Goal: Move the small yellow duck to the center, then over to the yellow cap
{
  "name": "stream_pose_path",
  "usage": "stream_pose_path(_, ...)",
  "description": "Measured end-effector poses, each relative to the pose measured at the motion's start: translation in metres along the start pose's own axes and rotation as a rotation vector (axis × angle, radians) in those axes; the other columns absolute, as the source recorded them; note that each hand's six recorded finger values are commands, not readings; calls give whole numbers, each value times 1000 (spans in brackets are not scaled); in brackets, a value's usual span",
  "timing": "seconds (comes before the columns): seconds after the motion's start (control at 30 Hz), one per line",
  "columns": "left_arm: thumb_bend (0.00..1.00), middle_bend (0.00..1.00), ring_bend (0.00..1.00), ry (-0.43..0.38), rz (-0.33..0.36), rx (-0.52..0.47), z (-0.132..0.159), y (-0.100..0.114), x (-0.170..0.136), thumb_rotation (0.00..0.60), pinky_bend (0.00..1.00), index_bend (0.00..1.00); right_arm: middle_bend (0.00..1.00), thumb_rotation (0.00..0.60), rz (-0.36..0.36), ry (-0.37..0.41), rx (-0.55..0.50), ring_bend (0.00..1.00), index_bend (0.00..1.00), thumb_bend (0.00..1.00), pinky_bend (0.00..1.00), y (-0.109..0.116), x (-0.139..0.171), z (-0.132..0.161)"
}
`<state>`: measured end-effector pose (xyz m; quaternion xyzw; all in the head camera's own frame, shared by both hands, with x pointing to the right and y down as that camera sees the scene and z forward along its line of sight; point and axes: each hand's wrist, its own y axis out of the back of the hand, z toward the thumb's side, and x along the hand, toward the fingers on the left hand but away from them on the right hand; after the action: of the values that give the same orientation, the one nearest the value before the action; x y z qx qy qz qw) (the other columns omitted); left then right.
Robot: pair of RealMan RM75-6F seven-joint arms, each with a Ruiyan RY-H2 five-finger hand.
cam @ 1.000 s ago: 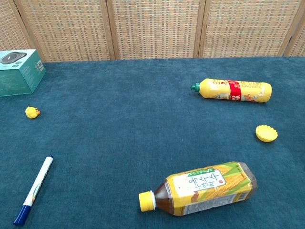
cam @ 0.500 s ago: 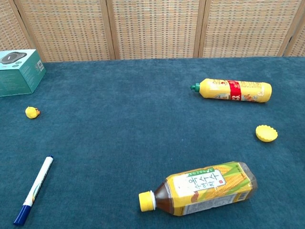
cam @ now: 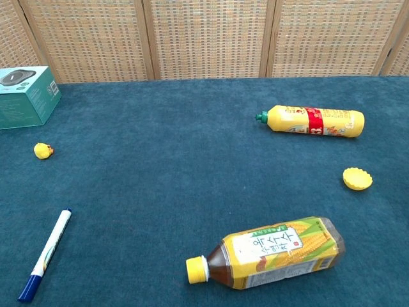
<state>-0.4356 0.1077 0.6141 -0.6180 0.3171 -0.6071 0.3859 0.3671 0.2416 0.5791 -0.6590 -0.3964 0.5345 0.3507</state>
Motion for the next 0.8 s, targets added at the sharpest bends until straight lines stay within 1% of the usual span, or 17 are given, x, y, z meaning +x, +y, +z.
stream_pose_path(0.27,246,0,0,41,-60,34,-15,-10,34,600,0,336,0,600,8,-5,7,0,27,83,0,-3,-2,0)
stream_pose_path(0.37,248,0,0,55,-95,44,-18,-20,43,600,0,357,0,600,8,-9,3,0,29,84,0,-3,-2,-1)
stream_pose_path(0.57,251,0,0,79,-147,53,-21,-42,58,600,0,356,0,600,10,-24,-2,0,32,83,0,-3,-5,-5)
stream_pose_path(0.7,253,0,0,84,-190,39,-16,-58,68,600,0,364,0,600,14,-25,1,0,32,83,0,-4,-5,-6)
stream_pose_path(0.8,254,0,0,78,-199,40,-10,-64,76,600,0,372,0,600,19,-31,2,0,33,83,0,-5,-6,-7)
